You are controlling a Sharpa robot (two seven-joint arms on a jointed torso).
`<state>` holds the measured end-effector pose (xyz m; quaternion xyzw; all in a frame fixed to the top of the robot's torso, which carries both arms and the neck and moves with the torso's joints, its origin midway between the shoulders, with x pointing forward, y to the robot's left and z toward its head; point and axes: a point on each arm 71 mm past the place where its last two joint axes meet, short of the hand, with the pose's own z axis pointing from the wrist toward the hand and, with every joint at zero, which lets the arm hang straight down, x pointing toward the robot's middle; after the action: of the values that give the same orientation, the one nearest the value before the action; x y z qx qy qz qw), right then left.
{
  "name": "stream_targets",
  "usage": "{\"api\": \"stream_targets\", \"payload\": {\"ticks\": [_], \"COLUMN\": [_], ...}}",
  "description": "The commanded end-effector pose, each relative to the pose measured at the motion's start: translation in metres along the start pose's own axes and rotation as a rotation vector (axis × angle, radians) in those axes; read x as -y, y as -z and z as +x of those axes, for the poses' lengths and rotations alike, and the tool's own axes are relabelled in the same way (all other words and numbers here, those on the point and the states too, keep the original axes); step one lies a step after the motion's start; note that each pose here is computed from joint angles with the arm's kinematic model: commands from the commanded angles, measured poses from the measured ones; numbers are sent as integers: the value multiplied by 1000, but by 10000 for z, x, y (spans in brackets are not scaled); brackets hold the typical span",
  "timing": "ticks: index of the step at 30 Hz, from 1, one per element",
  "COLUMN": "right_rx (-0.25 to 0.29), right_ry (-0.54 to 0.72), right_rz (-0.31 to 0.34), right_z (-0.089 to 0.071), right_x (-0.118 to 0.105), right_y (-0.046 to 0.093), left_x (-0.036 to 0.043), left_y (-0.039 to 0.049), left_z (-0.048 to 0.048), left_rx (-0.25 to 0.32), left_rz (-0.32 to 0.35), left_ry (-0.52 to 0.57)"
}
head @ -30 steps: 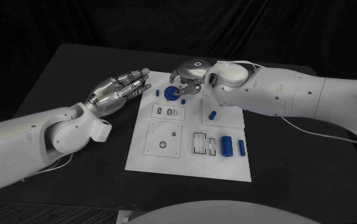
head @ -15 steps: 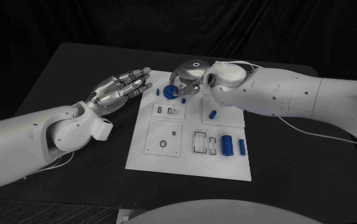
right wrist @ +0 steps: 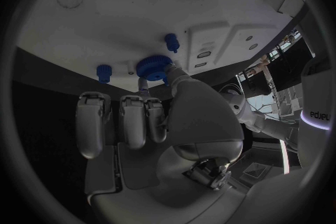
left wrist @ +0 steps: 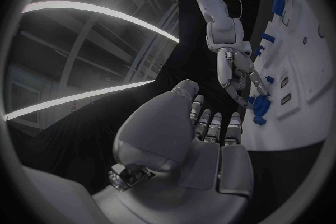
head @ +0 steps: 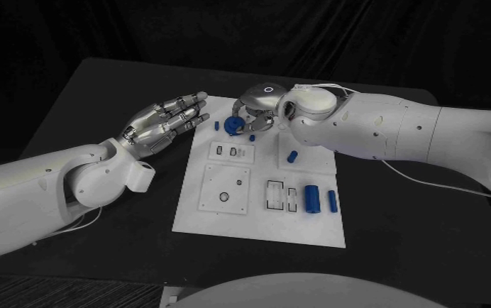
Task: Assemble the parts on the task board
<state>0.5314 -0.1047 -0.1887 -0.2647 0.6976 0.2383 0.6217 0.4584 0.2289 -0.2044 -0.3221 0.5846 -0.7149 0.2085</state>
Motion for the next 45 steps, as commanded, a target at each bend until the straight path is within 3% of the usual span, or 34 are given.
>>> {"api": "stream_targets", "payload": {"ticks": [1, 20, 30, 45], "right_rx": [-27, 3, 46, 163], "right_ry": [-1, -40, -43, -41], "right_rz": [-10, -9, -8, -26], "right_z": [42, 38, 14, -69], "right_x": [-19, -17, -2, 2], "right_y": [-1, -11, 1, 26], "left_x": [0, 0, -1, -4], "left_y": [-6, -2, -4, -4], "left_z": [20, 21, 21, 17], "left_rx": [-16, -15, -16, -17], "left_rz": [9, 9, 10, 11], "left_ry": [9, 9, 10, 11]}}
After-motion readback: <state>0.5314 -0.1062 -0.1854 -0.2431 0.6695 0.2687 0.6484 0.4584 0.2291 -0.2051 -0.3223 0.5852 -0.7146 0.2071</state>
